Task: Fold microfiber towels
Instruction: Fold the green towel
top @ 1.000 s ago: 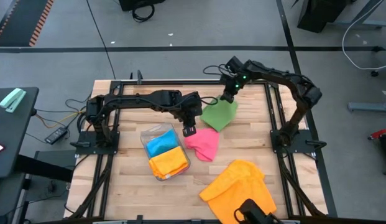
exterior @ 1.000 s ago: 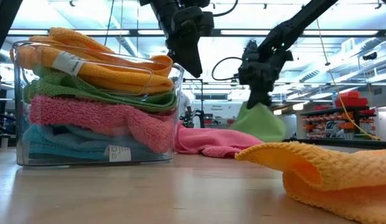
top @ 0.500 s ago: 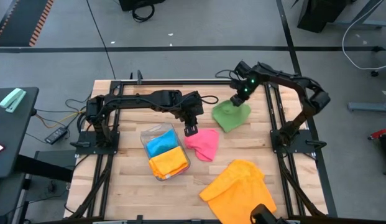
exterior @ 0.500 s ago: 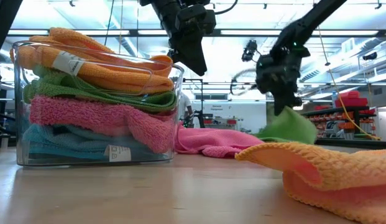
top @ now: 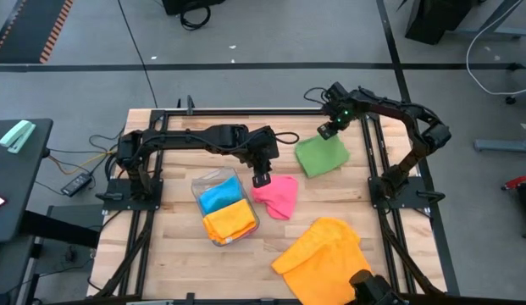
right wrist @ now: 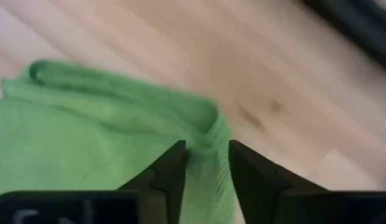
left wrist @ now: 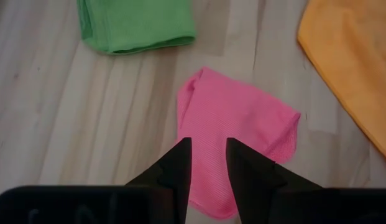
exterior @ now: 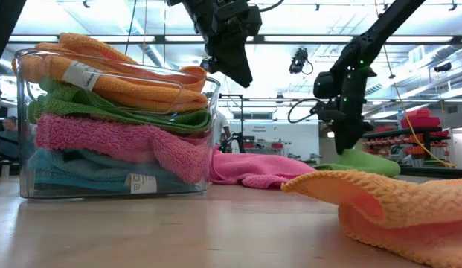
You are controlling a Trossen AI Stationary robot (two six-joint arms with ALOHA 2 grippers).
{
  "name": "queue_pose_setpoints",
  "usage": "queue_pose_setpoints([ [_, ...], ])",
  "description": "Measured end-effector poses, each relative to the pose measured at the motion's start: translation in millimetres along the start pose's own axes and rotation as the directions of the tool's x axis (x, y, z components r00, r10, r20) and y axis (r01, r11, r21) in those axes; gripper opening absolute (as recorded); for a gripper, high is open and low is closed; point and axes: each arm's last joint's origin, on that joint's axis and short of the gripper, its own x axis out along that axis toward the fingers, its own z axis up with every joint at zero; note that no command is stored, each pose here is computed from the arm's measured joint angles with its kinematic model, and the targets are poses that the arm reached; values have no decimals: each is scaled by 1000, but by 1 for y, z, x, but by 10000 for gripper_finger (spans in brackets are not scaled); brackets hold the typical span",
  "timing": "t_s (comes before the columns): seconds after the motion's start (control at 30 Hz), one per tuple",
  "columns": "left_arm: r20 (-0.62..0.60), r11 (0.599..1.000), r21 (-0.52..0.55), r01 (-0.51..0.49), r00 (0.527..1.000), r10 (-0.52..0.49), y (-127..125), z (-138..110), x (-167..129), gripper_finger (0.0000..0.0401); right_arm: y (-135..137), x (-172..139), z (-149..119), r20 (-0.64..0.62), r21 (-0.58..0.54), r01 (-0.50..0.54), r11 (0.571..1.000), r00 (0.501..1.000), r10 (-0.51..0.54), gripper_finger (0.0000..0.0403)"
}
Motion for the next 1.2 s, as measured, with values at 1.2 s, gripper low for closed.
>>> queue_pose_setpoints([
  [1.2, 15, 996, 90, -7, 1000, 6, 4, 2, 0, 107, 107, 5, -109, 301, -615, -37, 788, 912, 278, 195],
])
